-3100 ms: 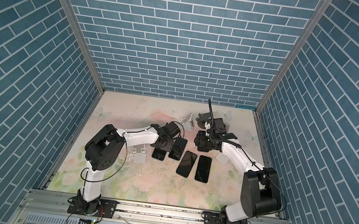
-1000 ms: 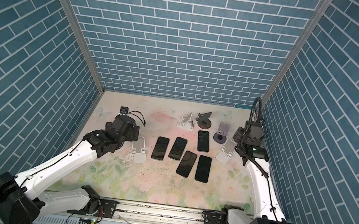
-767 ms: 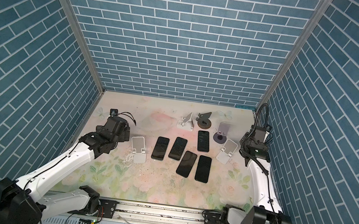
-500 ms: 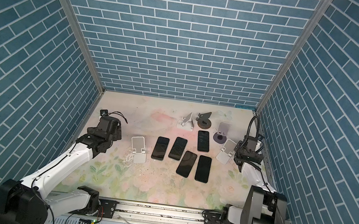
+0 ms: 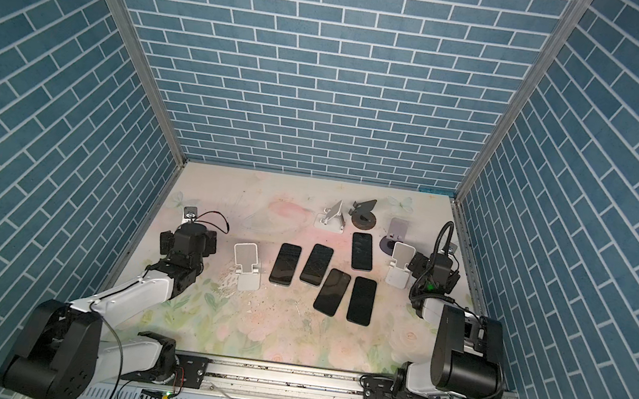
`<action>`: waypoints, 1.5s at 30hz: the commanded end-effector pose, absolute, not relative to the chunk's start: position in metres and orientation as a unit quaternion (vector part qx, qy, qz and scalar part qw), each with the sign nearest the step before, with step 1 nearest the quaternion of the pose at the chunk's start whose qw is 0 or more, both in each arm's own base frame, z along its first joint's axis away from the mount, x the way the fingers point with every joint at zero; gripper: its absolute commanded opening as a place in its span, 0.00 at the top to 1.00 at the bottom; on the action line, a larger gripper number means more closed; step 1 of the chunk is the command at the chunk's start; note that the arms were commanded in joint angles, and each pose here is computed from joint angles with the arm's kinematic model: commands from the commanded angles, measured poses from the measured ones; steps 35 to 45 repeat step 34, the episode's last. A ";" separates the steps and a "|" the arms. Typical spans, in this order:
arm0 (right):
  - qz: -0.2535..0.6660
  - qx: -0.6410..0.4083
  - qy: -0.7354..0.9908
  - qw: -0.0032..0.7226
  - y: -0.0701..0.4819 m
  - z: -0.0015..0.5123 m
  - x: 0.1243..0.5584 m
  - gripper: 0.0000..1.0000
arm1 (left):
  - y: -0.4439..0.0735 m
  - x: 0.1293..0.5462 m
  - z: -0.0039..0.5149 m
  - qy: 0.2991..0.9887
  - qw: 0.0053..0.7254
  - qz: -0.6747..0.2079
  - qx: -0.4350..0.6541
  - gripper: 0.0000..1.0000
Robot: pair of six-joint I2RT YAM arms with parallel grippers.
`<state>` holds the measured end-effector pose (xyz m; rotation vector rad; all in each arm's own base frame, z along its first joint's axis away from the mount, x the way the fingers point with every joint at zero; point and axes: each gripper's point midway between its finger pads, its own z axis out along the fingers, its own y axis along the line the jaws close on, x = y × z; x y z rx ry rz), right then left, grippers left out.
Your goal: Remove the phone from the phone stand
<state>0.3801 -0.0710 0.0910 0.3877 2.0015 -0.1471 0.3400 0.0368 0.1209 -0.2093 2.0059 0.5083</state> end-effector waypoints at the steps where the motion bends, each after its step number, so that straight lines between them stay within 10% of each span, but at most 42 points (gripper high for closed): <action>1: -0.042 0.108 0.821 0.558 -0.056 0.103 0.387 0.01 | 0.028 0.361 0.146 0.778 0.595 0.186 -0.076 0.00; 45: -0.003 0.013 0.828 0.561 -0.018 0.087 0.395 0.01 | 0.032 0.387 0.099 0.805 0.574 0.139 -0.059 0.00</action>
